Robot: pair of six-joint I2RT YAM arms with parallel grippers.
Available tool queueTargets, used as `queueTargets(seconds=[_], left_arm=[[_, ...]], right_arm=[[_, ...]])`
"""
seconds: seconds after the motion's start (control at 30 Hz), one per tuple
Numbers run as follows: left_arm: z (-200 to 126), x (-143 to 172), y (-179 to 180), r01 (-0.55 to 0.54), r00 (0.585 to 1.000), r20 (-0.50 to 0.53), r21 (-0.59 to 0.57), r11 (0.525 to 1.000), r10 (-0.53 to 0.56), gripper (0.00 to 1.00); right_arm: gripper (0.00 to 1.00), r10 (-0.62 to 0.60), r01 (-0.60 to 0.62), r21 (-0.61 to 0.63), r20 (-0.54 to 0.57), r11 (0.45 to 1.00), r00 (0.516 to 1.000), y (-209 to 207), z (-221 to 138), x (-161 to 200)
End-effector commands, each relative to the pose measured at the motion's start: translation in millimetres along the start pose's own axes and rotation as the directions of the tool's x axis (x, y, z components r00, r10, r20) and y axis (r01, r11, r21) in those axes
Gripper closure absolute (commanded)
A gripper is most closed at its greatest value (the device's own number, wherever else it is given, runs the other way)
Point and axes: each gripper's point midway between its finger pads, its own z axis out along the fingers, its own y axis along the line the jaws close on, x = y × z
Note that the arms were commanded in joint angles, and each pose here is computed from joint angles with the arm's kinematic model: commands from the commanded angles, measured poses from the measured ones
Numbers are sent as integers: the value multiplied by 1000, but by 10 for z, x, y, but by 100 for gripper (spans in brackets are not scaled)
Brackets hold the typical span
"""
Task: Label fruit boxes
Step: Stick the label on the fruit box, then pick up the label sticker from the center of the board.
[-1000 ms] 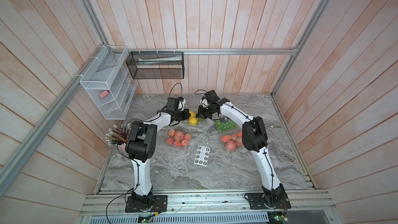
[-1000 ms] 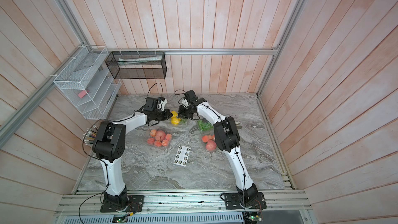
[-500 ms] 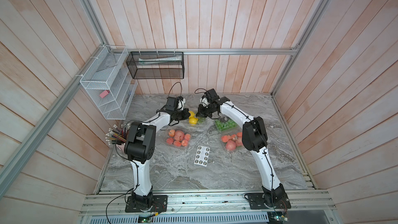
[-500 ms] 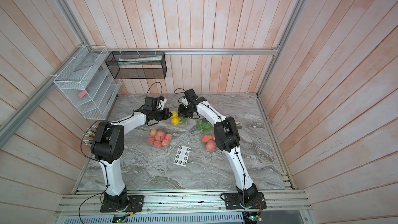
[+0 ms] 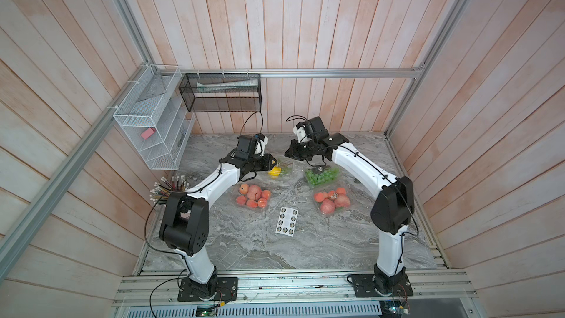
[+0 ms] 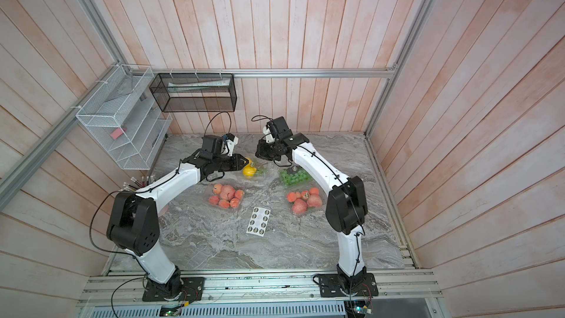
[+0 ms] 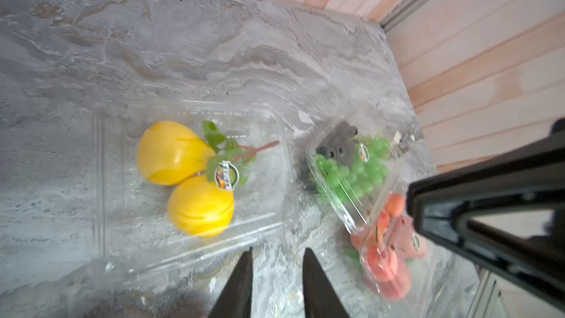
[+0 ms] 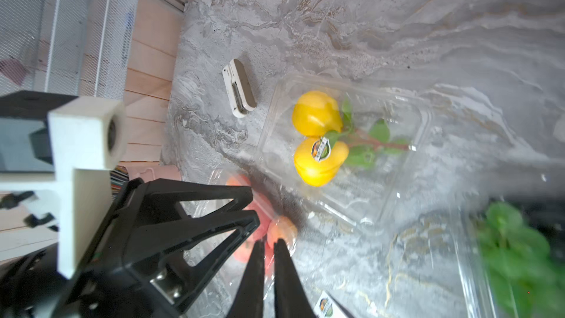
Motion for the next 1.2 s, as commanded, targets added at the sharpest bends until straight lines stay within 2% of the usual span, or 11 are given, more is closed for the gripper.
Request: queueTargets(seconds=[0.0, 0.33, 0.57, 0.73, 0.93, 1.17], left_arm=[[-129, 213, -144, -20, 999, -41, -32, 999, 19, 61], [-228, 986, -786, -69, 981, -186, -62, 996, 56, 38], [-111, 1631, -1082, -85, 944, -326, -99, 991, 48, 27], [-21, 2022, -955, -103, 911, -412, -201, 974, 11, 24], [-73, 2256, -609, -102, 892, -447, -348, 932, -69, 17], [-1, 2469, -428, -140, 861, -502, -386, 912, -80, 12]], right_arm=[[82, 26, -28, 41, 60, 999, 998, -152, -143, 102], [67, 117, -130, 91, 132, 987, 984, -653, -750, 643], [65, 169, -198, 147, 190, 969, 967, -1087, -1163, 881], [65, 184, -218, 169, 198, 961, 963, -1278, -1275, 1077], [64, 198, -232, 183, 189, 955, 962, -1397, -1292, 1241], [64, 212, -242, 180, 174, 953, 962, -1438, -1243, 1312]])
